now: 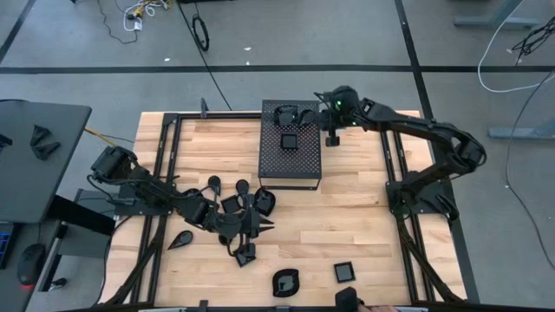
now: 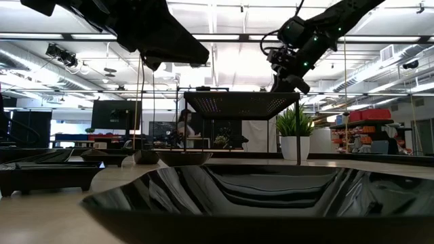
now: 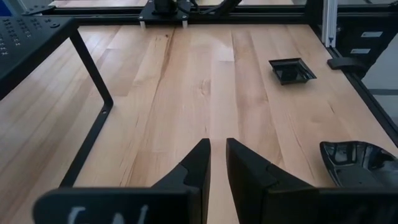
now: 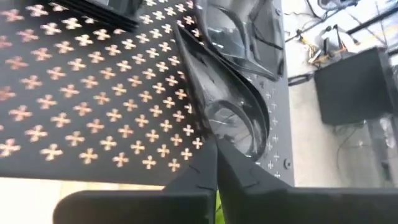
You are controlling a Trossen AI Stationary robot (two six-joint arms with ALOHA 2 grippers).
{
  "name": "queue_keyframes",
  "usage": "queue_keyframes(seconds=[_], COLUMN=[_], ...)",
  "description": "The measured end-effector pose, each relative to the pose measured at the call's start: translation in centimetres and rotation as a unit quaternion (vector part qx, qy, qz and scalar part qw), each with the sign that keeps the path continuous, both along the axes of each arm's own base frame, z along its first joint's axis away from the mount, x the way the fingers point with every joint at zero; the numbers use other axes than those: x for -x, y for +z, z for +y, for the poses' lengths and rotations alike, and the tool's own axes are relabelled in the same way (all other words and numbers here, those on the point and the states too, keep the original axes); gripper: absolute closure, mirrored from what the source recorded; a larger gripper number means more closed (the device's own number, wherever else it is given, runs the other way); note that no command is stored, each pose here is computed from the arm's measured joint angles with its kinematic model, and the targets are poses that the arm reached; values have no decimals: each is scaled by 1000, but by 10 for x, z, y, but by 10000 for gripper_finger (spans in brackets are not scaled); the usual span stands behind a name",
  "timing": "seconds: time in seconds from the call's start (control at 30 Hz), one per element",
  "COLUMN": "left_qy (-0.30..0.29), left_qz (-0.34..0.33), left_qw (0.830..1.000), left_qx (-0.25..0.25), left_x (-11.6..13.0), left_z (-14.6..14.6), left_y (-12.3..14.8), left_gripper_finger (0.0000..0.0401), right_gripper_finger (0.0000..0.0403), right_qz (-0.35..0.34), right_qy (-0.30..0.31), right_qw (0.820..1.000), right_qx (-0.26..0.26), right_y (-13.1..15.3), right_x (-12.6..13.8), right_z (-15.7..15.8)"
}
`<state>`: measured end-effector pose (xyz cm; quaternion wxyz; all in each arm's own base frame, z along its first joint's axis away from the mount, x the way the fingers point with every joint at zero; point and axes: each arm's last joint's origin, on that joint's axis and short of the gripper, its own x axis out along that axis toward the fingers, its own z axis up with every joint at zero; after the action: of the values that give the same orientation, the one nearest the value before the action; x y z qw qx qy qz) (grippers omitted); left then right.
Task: Pick & Place Mini shaped plates
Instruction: Stack the black drop-shaped plate on top of the black drop-shaped plate on the shelf
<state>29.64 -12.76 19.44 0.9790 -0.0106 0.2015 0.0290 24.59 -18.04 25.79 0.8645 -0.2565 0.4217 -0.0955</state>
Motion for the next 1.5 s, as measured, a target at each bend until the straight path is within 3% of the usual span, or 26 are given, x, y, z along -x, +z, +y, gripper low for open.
queue_keyframes(seconds=[0.27,0.53,0.73,0.93,1.2,1.5], left_qy=[-1,-1,3,11,23,18], left_qz=[-2,-3,-7,-7,-9,-15], left_qw=[1000,1000,1000,1000,1000,1000], left_qx=[-2,-3,-1,-1,5,13], left_x=[0,-1,-2,-4,-6,-7], left_z=[0,0,3,7,13,12], left_y=[1,1,1,1,2,3], left_gripper_finger=[346,346,346,346,346,346], right_gripper_finger=[399,395,400,401,401,401], right_qz=[2,-24,-105,-166,-158,-122], right_qy=[-5,-9,-63,-77,-119,-162], right_qw=[1000,1000,992,980,972,968], right_qx=[-7,9,-40,-82,-126,-147], right_y=[-11,3,10,-2,0,4], right_x=[-6,-2,-6,-25,-50,-47], right_z=[-7,-4,-7,-19,-46,-49])
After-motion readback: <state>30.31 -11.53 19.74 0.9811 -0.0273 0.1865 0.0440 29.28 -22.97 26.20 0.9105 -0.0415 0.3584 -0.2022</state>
